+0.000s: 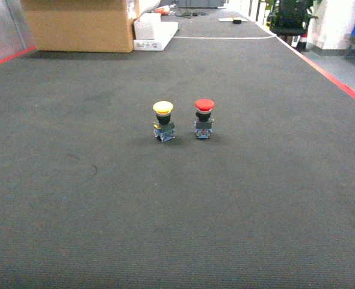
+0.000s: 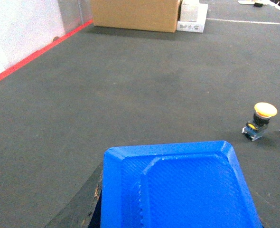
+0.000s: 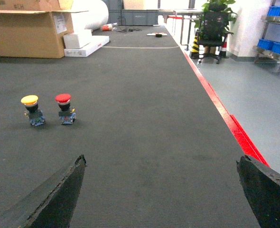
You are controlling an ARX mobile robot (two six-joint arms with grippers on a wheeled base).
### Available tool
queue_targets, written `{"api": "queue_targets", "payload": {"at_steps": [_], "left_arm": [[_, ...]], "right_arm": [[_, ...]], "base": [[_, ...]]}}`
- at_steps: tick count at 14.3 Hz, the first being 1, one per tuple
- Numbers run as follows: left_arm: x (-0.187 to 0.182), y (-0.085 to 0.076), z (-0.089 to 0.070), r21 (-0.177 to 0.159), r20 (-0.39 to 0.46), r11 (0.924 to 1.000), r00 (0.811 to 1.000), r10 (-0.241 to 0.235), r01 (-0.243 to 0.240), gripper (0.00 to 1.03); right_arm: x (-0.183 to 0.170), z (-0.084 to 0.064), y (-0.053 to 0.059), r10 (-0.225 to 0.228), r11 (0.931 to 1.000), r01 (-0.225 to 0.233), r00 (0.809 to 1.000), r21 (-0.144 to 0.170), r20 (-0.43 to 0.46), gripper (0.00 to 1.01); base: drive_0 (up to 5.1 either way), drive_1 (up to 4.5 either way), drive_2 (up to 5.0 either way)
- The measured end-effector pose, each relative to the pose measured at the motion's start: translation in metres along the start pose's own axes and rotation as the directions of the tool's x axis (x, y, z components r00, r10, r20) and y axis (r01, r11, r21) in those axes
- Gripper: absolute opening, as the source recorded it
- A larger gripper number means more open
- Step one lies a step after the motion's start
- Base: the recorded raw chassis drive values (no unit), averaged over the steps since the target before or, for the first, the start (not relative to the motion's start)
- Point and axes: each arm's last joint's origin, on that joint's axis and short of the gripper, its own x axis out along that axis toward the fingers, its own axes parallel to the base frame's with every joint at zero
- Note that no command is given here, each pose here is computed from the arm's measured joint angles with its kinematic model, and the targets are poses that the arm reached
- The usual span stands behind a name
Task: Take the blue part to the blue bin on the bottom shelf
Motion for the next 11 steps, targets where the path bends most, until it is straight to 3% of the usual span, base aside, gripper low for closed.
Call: {"api": "queue_targets", "payload": {"at_steps": [2,4,6,11], "left_arm": [[-0.043,0.001,0.008,-0.023,0.026,0.9997,1.000,0.011,-0.010,0.45],[-0.074,0.005,0.003,-0.054,0.030,0.9985,0.999,0.014,-0.012,0.45],[-0.083,0.012,-0.002,-0.085,0.037,0.9959,0.999,0.034,-0.031,0.45],[-0.082,0.013,-0.004,-0.075,0.032,0.9965,0.999,0.041,-0.038,0.45]], "right_arm": [[0.000,0.000,0.000,0.000,1.0000,0.000,1.000,0.000,0.000,0.98],[0.000,0.000,0.000,0.000,1.0000,0.000,1.000,0.000,0.000,0.98],[0.000,0.000,0.000,0.000,1.0000,0.000,1.000,0.000,0.000,0.98],[0.000,0.000,0.000,0.000,1.0000,0.000,1.000,0.000,0.000,0.98]], "base": [[0.0,0.00,0.0],[0.0,0.00,0.0],[0.0,0.00,0.0],[0.0,0.00,0.0]]}}
